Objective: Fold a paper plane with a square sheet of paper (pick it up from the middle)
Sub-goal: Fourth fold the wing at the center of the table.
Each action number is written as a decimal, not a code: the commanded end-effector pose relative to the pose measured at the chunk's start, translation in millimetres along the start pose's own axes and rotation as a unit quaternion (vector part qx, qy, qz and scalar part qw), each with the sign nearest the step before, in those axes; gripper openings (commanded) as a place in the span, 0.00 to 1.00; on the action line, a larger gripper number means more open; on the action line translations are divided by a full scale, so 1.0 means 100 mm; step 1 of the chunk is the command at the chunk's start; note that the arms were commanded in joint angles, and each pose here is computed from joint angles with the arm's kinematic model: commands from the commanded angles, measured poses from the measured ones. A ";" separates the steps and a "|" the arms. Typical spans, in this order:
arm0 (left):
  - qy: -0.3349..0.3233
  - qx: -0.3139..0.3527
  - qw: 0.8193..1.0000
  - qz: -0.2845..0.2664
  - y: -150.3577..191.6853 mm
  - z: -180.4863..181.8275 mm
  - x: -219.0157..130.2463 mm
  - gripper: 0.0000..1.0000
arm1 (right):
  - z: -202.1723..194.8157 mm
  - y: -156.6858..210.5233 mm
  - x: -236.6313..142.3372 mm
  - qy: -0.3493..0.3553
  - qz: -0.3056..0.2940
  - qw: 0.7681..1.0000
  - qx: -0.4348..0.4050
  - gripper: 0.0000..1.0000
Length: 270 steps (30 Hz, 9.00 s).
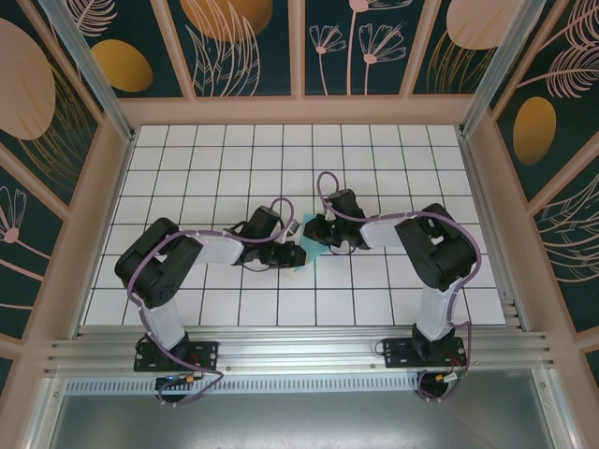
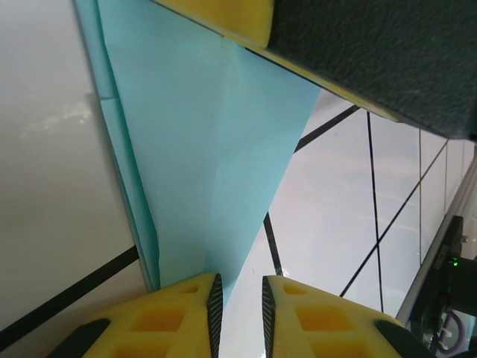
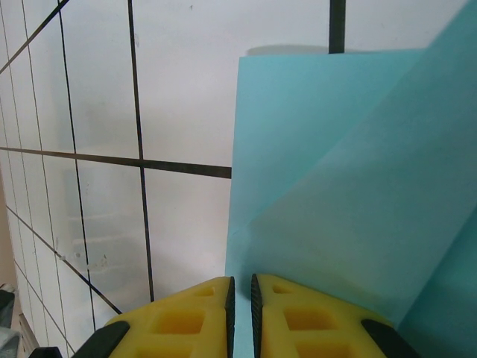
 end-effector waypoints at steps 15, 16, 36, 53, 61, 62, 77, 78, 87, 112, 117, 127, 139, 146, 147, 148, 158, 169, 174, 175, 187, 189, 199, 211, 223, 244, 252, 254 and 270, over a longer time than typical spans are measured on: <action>-0.119 -0.091 0.978 0.143 0.81 0.43 0.02 0.26 | -0.67 0.37 0.14 0.151 0.053 0.986 0.037 0.19; -0.119 -0.092 0.978 0.142 0.81 0.43 0.01 0.26 | -0.67 0.37 0.13 0.151 0.053 0.986 0.036 0.18; -0.120 -0.095 0.979 0.136 0.87 0.41 -0.08 0.27 | -0.71 0.42 0.13 0.152 0.052 0.986 0.039 0.19; -0.008 -0.059 0.997 -0.046 0.04 -0.32 -0.51 0.29 | -0.67 0.40 0.12 0.146 0.049 0.987 0.038 0.19; 0.037 -0.059 0.995 -0.074 -0.29 -0.41 -0.32 0.28 | -0.66 0.40 0.12 0.142 0.049 0.988 0.039 0.19; 0.040 -0.058 0.995 -0.076 -0.30 -0.41 -0.30 0.28 | -0.66 0.40 0.12 0.142 0.049 0.988 0.040 0.19; -0.012 -0.096 0.995 -0.024 -0.01 0.07 0.03 0.28 | -0.65 0.40 0.11 0.142 0.046 0.988 0.041 0.19; -0.020 -0.094 0.995 -0.016 0.03 0.10 0.04 0.28 | -0.65 0.40 0.11 0.143 0.046 0.988 0.041 0.19; -0.058 -0.095 0.994 0.021 0.25 0.28 0.05 0.27 | -0.64 0.39 0.12 0.142 0.045 0.988 0.043 0.20; -0.149 -0.113 0.982 0.028 0.48 0.63 0.08 0.13 | 0.04 -0.02 -0.05 0.042 0.010 0.999 0.000 0.23; -0.154 -0.116 0.981 0.029 0.49 0.65 0.09 0.12 | 0.25 -0.15 -0.26 0.016 -0.020 1.000 -0.013 0.24; -0.153 -0.113 0.981 0.031 0.46 0.64 0.11 0.12 | 0.26 -0.01 -0.30 -0.021 0.002 1.000 -0.021 0.12; -0.156 -0.112 0.981 0.032 0.44 0.65 0.12 0.11 | 0.01 0.11 0.01 0.023 0.022 0.999 -0.005 0.11; -0.168 -0.113 0.979 0.038 0.51 0.70 0.12 0.08 | -0.18 -0.04 0.03 0.057 -0.002 0.998 0.005 0.13; -0.169 -0.115 0.978 0.039 0.52 0.72 0.12 0.08 | -0.19 -0.07 0.03 0.057 -0.004 0.998 0.006 0.13; -0.170 -0.115 0.978 0.041 0.53 0.72 0.13 0.08 | -0.20 -0.08 0.03 0.057 -0.004 0.998 0.005 0.14; -0.177 -0.115 0.976 0.045 0.56 0.76 0.13 0.07 | -0.31 -0.33 -0.03 0.074 -0.018 0.997 0.007 0.15; -0.176 -0.115 0.977 0.048 0.56 0.76 0.14 0.07 | -0.47 -0.55 -0.08 0.076 -0.029 0.997 0.015 0.15; -0.177 -0.116 0.976 0.050 0.57 0.76 0.14 0.08 | -0.53 -0.66 -0.10 0.077 -0.033 0.996 0.020 0.16; -0.177 -0.116 0.976 0.050 0.57 0.76 0.14 0.08 | -0.54 -0.70 -0.11 0.076 -0.035 0.996 0.022 0.16; -0.178 -0.116 0.976 0.050 0.56 0.76 0.13 0.08 | -0.73 -0.98 -0.17 0.094 -0.053 0.993 0.045 0.16; -0.178 -0.115 0.976 0.050 0.56 0.75 0.12 0.08 | -0.71 -1.02 -0.18 0.090 -0.055 0.994 0.043 0.16; -0.175 -0.112 0.977 0.049 0.55 0.74 0.12 0.08 | -0.49 -1.29 -0.48 0.075 -0.081 0.994 0.016 0.17; -0.169 -0.108 0.979 0.044 0.52 0.70 0.11 0.08 | 0.09 -0.68 -0.59 -0.029 -0.056 0.998 -0.023 0.18; -0.172 -0.108 0.978 0.048 0.53 0.72 0.13 0.08 | -0.27 -0.51 -0.19 0.035 -0.029 0.999 0.002 0.15; -0.175 -0.112 0.977 0.052 0.56 0.74 0.12 0.08 | -0.50 -1.00 -0.32 0.062 -0.071 0.995 0.019 0.16; -0.168 -0.109 0.979 0.048 0.53 0.70 0.12 0.08 | -0.05 -0.86 -0.63 0.004 -0.088 0.996 -0.012 0.18; -0.166 -0.108 0.979 0.046 0.52 0.69 0.11 0.08 | 0.04 -0.74 -0.59 -0.020 -0.072 0.997 -0.021 0.18; -0.128 -0.099 0.986 0.031 0.38 0.50 0.07 0.11 | -0.40 -0.13 -0.02 0.045 0.006 0.999 0.025 0.15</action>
Point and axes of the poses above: each hand's point on the last joint's axis, 136 mm out from that joint toward the fingers, its own x axis out along the fingers, its own z axis along the line the jaws close on, y = z × x, the point moved 8 cm from there along -x, back along the fingers, and after that the axes turned 3 degrees about x, right-handed, at the moved point
